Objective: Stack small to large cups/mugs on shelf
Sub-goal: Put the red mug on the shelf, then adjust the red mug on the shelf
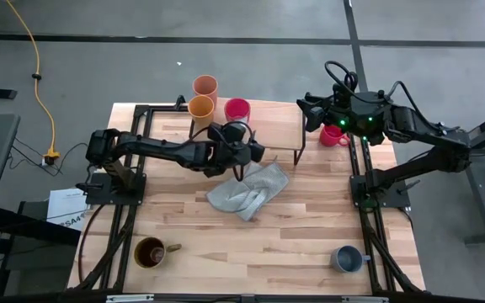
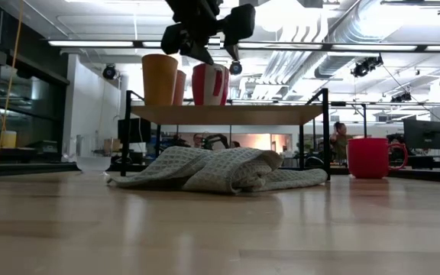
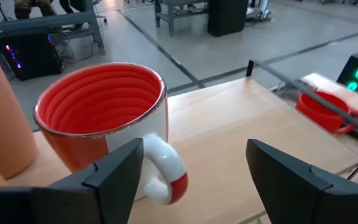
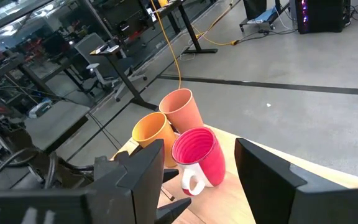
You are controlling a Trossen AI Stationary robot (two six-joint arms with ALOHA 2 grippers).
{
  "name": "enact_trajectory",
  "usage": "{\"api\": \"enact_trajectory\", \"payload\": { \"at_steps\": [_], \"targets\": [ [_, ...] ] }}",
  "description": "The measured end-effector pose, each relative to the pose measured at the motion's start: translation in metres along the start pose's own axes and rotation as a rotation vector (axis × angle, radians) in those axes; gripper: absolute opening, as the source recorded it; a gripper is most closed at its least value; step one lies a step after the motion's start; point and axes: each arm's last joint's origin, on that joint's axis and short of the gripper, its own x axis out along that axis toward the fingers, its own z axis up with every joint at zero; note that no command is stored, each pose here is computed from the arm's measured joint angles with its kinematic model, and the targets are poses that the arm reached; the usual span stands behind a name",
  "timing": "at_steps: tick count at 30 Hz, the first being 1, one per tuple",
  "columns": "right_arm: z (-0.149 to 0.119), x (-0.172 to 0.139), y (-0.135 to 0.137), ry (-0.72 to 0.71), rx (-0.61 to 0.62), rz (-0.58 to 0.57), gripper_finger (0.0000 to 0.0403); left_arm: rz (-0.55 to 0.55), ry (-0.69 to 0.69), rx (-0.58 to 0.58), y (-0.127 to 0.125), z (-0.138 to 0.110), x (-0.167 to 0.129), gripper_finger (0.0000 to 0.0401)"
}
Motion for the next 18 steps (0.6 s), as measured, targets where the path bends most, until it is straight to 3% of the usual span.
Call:
{"api": "enact_trajectory", "payload": {
  "at_steps": [10,18],
  "targets": [
    [0.0,0.0,0.0,0.0,-0.019,0.0,0.0189,0.004,0.043,0.032,-0.002,0.011,-0.015,0.0271],
    [0.0,0.0,0.0,0.0,-0.027,0.0,0.0189,-0.065,0.021,0.054,-0.01,0.057,-0.05,0.0271]
  ]
}}
